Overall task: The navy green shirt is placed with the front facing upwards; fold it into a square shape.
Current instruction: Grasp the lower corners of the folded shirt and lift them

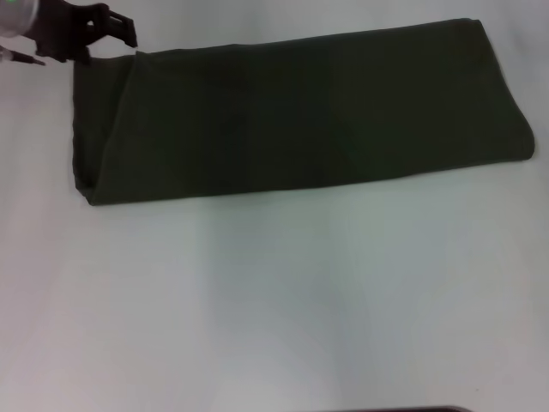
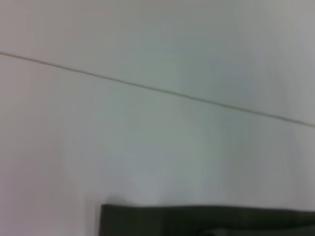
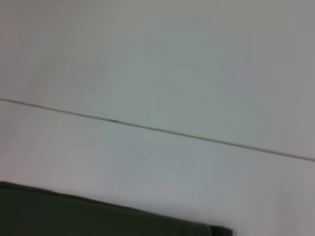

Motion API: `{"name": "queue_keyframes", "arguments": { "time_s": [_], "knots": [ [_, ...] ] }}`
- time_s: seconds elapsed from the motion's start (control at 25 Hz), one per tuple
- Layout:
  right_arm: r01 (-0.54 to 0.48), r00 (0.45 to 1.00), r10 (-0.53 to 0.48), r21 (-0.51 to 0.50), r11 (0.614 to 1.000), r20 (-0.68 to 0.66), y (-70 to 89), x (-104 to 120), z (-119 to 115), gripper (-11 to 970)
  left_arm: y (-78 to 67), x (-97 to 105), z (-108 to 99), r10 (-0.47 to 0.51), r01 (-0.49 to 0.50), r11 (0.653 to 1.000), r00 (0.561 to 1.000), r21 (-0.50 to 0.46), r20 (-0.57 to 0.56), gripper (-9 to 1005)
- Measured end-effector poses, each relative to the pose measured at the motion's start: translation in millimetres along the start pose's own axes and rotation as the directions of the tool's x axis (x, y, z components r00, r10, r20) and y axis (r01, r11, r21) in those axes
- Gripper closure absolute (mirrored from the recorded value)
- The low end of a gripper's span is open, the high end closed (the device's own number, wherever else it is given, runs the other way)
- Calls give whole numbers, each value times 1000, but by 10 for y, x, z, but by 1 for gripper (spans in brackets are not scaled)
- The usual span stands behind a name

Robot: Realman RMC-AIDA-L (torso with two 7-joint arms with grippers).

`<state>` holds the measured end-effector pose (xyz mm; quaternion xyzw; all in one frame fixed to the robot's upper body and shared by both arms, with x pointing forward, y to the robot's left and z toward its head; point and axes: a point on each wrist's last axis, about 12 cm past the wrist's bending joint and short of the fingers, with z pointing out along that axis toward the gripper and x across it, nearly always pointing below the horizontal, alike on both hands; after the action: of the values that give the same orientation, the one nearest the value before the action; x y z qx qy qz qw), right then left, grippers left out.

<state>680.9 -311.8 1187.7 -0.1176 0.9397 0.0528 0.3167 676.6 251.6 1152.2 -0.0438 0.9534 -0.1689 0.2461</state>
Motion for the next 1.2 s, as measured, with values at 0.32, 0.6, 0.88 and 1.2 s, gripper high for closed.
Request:
{"name": "queue_keyframes", "arguments": {
  "time_s": [0.32,0.6,0.88,1.2],
  "knots": [
    [-154,988,156,-182,971,-4,-213,67,-267,165,237,-21,-295,-80,67,975,995,212,53,198],
    [-161,984,176,-326,932,16,-285,326,-417,93,416,113,-417,-99,73,954,992,292,76,170],
    [-69,979,160,-525,848,129,-255,877,-504,97,442,350,-437,-39,38,933,999,357,-4,174],
    [32,931,193,-597,802,310,-291,1594,-643,100,491,502,-486,-22,-15,894,997,447,78,179]
  ]
}}
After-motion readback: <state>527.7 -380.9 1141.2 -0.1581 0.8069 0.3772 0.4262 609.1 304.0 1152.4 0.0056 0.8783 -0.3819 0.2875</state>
